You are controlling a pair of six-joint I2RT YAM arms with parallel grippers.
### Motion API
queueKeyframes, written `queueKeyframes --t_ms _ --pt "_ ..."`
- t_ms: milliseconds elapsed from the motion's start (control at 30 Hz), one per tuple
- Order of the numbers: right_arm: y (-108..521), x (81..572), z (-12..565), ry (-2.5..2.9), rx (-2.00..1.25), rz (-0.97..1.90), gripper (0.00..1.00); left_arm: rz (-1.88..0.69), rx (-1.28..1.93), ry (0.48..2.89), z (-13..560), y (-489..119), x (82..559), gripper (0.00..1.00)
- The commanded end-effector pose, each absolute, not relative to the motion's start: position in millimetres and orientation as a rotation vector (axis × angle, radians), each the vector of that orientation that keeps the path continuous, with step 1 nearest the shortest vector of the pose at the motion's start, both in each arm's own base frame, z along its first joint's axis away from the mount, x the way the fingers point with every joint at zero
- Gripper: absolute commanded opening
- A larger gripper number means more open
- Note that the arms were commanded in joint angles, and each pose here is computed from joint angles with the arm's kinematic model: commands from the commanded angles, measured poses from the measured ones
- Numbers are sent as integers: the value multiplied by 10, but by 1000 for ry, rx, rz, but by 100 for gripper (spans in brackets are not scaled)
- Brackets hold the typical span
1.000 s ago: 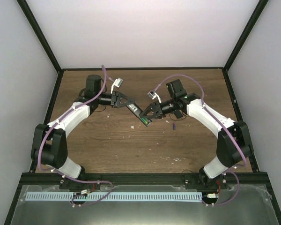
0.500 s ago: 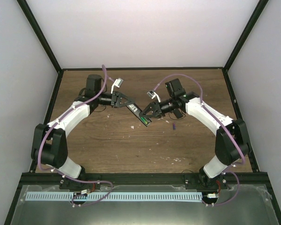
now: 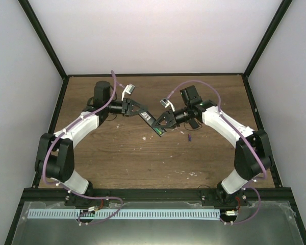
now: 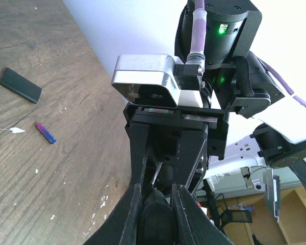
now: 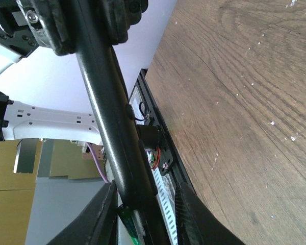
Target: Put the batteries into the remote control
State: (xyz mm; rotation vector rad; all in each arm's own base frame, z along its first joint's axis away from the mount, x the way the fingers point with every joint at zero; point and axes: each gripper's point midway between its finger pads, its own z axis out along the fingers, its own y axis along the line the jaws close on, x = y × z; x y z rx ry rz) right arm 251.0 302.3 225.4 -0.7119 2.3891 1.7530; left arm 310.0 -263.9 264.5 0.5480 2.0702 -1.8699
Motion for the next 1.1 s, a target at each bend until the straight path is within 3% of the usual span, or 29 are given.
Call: queueKeyframes --t_ms 0,633,1067 --pt "3021 2455 2255 2383 -744 1732 23 -1906 573 2004 2755 -2660 3131 0" --pt "2969 2363 2179 2317 -841 1690 9 -1955 622 1948 2891 -2652 3077 0" --pt "2906 2251 2080 2326 -872 1682 14 -1996 611 1904 3018 -2605 3095 0"
